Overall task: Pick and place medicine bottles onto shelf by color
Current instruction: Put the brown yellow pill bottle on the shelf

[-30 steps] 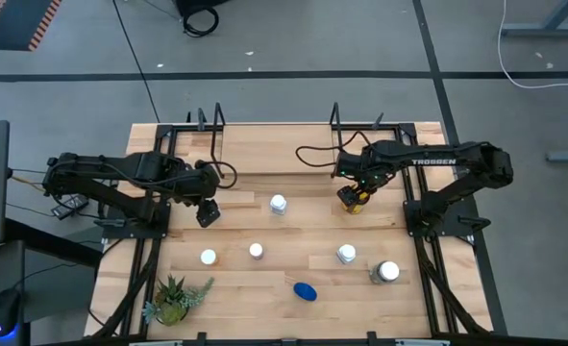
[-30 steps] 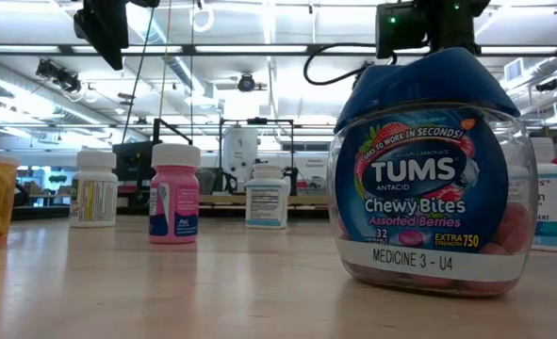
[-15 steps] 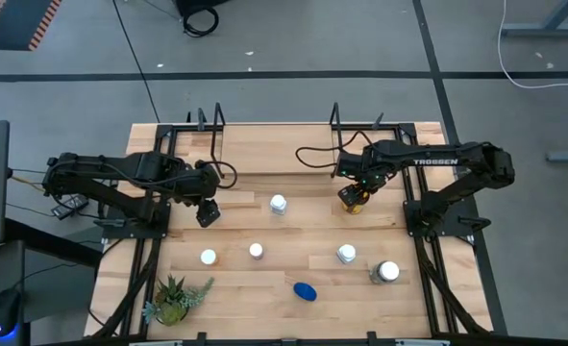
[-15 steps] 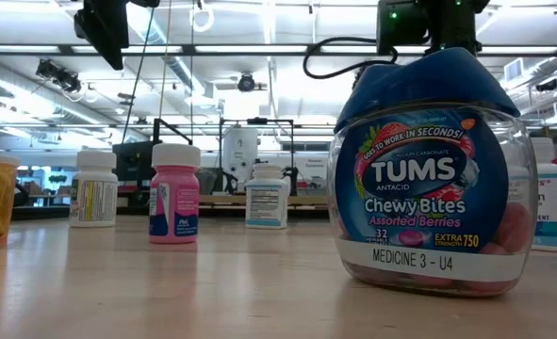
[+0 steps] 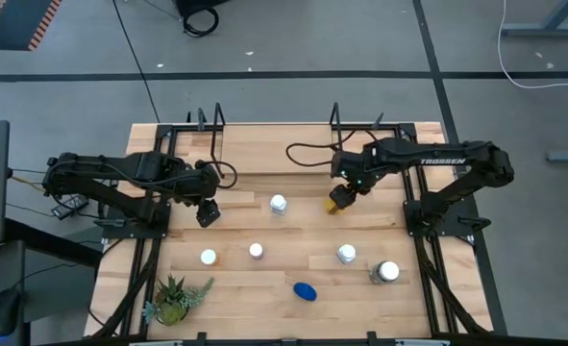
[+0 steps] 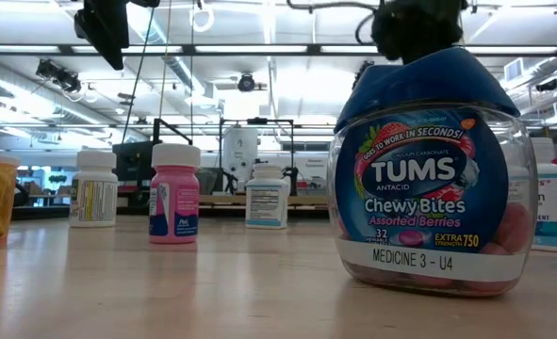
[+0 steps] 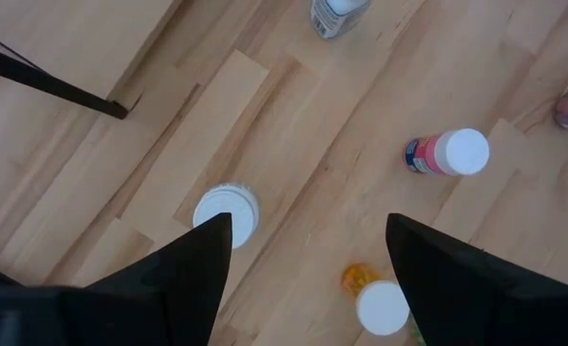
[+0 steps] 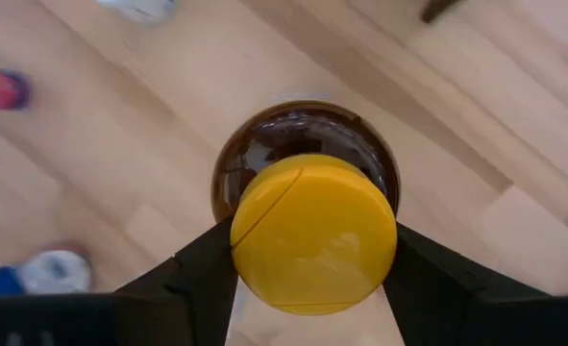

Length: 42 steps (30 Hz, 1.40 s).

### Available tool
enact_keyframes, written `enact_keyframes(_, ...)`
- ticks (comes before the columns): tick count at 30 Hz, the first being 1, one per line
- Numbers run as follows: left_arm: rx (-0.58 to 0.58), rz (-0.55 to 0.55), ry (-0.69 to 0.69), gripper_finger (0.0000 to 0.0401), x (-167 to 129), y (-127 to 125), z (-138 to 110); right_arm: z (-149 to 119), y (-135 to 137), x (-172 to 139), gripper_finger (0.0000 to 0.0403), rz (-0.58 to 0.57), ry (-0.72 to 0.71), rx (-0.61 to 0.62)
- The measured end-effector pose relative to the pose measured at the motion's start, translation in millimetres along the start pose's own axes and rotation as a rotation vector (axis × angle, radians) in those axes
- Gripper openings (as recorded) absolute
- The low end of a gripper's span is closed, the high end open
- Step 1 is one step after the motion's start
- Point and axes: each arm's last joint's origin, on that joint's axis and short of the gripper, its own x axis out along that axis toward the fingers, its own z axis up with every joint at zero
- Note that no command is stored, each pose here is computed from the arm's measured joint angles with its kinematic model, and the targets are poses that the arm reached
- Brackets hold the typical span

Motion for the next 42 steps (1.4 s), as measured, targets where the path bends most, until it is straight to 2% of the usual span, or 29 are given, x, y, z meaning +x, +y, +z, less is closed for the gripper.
enact_keyframes(4,0.002,-0.001,-0.001,0.0282,0,0,0,7,13,-19,0.0224,0.047,-0.052,-0.03)
enact_keyframes(9,0.028,-0.013,-0.018,0.0282,0,-1,2,27,41,-29,0.0224,0.065,-0.066,-0.148)
enact_keyframes(14,0.028,-0.014,-0.019,0.0282,0,-1,2,51,63,-29,0.0224,-0.035,-0.065,-0.287)
enact_keyframes(19,0.027,-0.014,-0.019,0.0282,0,-1,2,80,71,-20,0.0224,-0.129,-0.067,-0.402)
enact_keyframes(22,0.02,-0.014,-0.019,0.0282,0,-1,2,99,66,-11,0.0224,-0.167,-0.069,-0.418)
enact_keyframes(29,0.019,-0.014,-0.019,0.0282,0,-1,2,139,30,5,0.023,-0.253,-0.055,-0.392)
enact_keyframes(35,0.019,-0.016,-0.016,0.0282,0,-1,2,170,-1,2,0.0227,-0.259,-0.131,-0.447)
enact_keyframes(42,0.015,-0.068,0.025,0.0282,0,-3,0,195,-37,-4,0.0226,-0.275,-0.184,-0.501)
